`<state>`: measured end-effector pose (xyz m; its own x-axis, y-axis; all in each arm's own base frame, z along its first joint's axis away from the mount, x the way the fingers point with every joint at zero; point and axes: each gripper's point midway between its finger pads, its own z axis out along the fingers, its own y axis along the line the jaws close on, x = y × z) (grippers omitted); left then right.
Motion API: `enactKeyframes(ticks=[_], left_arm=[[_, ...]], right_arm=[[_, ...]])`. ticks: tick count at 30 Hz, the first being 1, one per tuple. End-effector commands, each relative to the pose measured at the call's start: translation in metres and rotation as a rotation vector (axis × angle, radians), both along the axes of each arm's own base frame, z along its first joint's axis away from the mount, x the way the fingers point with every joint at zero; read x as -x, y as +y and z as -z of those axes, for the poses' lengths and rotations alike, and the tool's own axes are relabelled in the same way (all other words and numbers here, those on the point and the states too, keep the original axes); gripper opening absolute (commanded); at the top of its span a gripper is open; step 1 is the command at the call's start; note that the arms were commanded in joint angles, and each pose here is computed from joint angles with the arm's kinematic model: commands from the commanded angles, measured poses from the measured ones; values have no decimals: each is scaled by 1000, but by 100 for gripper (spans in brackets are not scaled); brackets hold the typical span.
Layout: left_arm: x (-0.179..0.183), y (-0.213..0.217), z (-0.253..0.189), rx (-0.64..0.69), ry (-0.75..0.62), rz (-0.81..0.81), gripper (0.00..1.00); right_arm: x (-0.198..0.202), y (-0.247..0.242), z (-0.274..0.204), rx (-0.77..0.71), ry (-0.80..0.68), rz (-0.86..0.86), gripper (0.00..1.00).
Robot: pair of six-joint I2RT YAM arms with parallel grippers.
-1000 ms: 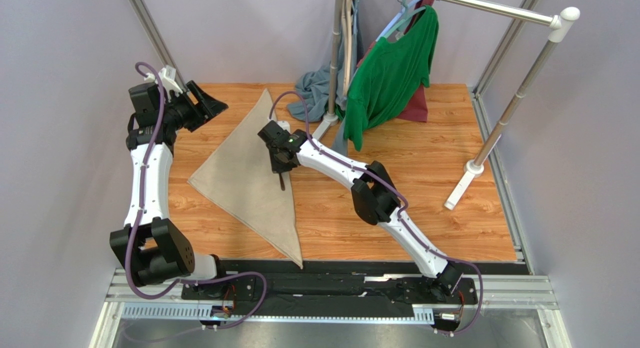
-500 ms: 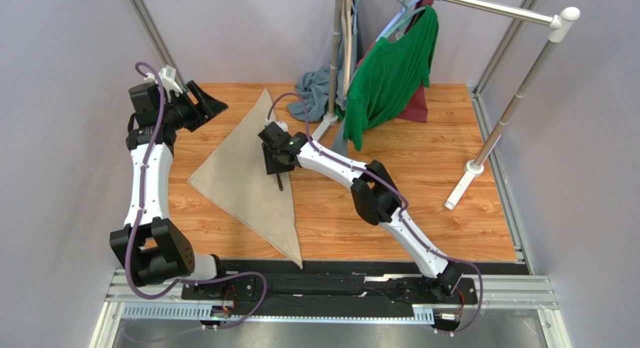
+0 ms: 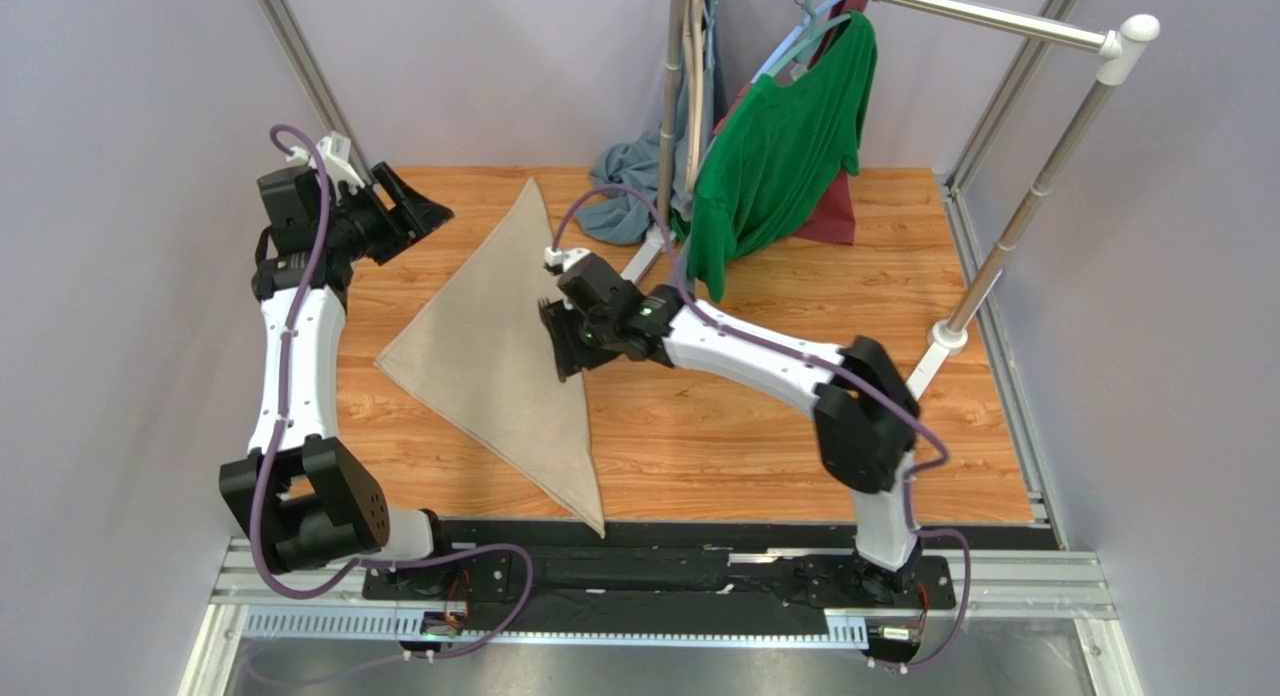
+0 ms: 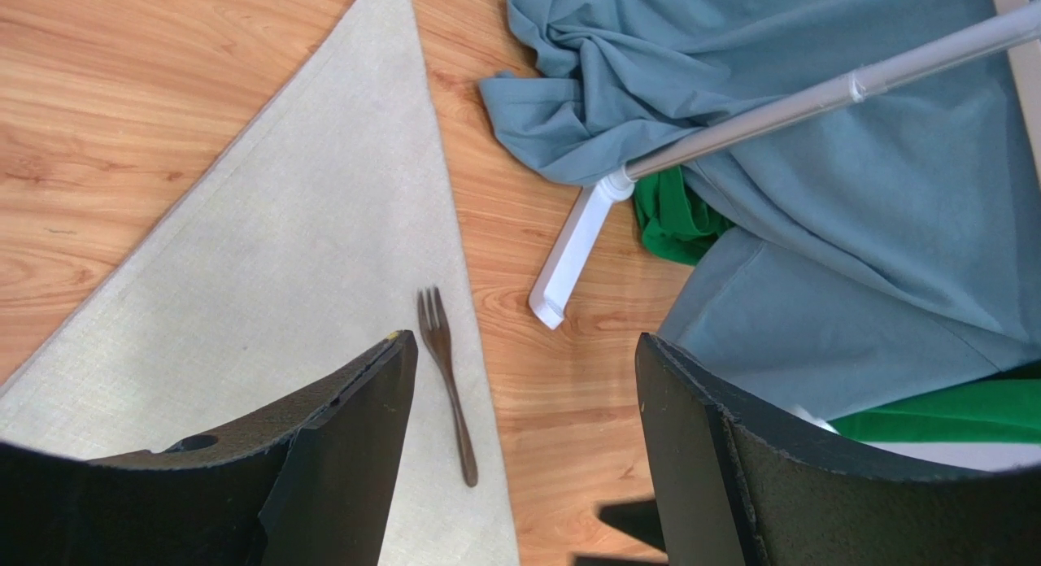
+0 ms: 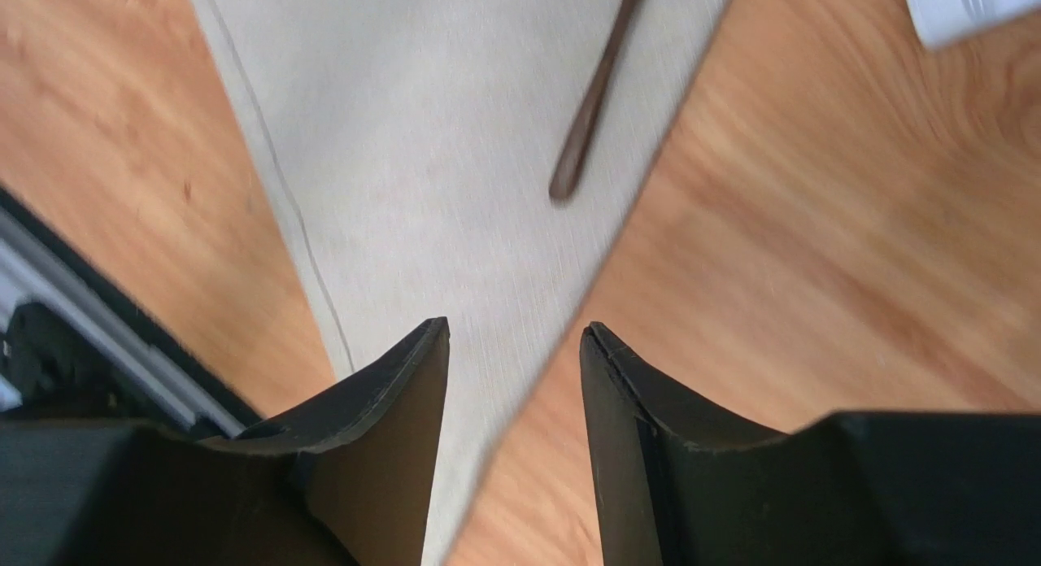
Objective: Fold the napkin, place the utensils inside, and roll it up
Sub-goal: Place the utensil onto the napkin, then fold the napkin
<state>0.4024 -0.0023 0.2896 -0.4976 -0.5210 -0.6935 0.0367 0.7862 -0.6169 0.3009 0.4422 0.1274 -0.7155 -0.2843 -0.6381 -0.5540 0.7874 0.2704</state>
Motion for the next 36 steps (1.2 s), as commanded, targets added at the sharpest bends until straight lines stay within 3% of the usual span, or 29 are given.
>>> enactKeyframes(ticks=[1, 5, 12, 16, 23, 36], left_arm=[[5, 4, -13, -45, -41, -8, 75], [8, 3, -15, -72, -49, -15, 75], [15, -15, -21, -110, -67, 17, 75], [14, -15, -15, -114, -52, 17, 74], [13, -17, -14, -109, -48, 27, 74], [15, -19, -17, -107, -55, 33, 74]], right_arm=[[53, -49, -8, 37, -26, -84, 47], [114, -94, 19, 60, 63, -67, 45], [190, -93, 48, -52, 190, -100, 42], [205, -78, 58, -115, 257, -103, 41], [221, -51, 66, -101, 268, -186, 43], [241, -42, 86, 74, 267, -210, 42]])
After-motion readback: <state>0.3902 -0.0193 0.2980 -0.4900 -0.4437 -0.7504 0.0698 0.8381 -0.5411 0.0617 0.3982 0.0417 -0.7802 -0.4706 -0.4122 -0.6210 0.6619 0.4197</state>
